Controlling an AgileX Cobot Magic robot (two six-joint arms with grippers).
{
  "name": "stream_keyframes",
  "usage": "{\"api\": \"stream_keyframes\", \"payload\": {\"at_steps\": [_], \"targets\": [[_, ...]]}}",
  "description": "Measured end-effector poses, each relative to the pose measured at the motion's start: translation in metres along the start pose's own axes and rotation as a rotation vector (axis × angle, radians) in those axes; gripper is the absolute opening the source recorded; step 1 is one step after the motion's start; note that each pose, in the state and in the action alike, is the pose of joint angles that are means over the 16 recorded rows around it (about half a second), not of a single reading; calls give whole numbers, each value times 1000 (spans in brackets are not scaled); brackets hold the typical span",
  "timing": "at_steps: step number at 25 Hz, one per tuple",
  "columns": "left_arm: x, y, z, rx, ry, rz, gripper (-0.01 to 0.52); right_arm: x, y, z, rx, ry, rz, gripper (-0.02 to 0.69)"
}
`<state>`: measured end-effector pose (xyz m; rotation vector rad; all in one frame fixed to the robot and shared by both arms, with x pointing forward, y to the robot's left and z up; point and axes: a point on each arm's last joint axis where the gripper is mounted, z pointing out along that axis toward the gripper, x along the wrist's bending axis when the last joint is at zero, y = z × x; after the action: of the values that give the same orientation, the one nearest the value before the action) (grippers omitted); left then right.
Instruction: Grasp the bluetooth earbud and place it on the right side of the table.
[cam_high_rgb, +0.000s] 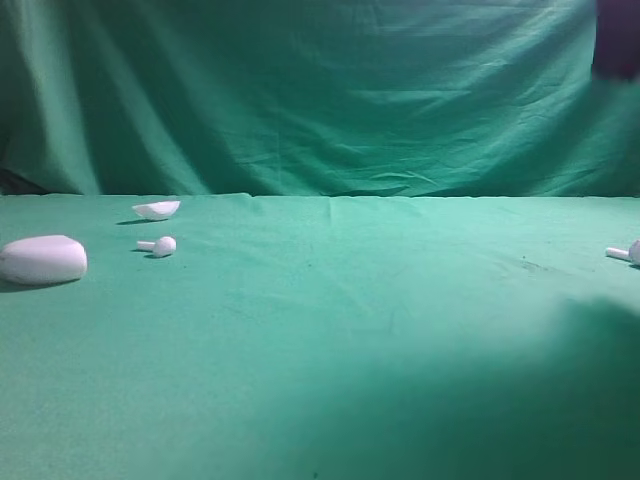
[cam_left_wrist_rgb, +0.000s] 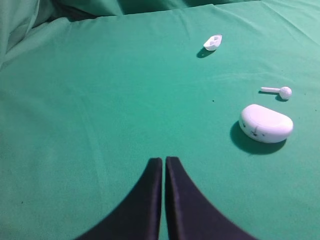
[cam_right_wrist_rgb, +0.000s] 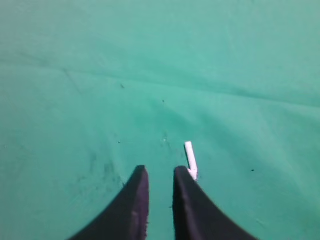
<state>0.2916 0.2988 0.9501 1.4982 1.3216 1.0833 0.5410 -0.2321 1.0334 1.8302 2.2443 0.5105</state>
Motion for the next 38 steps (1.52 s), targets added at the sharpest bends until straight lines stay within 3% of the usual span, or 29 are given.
{"api": "stream_keyframes", "payload": {"at_steps": [5, 9, 15, 25, 38], "targets": [[0, 0, 0, 0, 0, 0, 0, 7, -14, -71, -151, 27, 3, 61], [0, 0, 0, 0, 0, 0, 0, 10, -47, -118, -275, 38, -3, 6], [0, 0, 0, 0, 0, 0, 0, 13, -113, -161, -451, 43, -17, 0], [0, 0, 0, 0, 0, 0, 0, 13, -213, -185, -760, 51, -34, 0], [0, 0, 0, 0, 0, 0, 0, 13, -256, -192, -987, 55, -42, 0]]}}
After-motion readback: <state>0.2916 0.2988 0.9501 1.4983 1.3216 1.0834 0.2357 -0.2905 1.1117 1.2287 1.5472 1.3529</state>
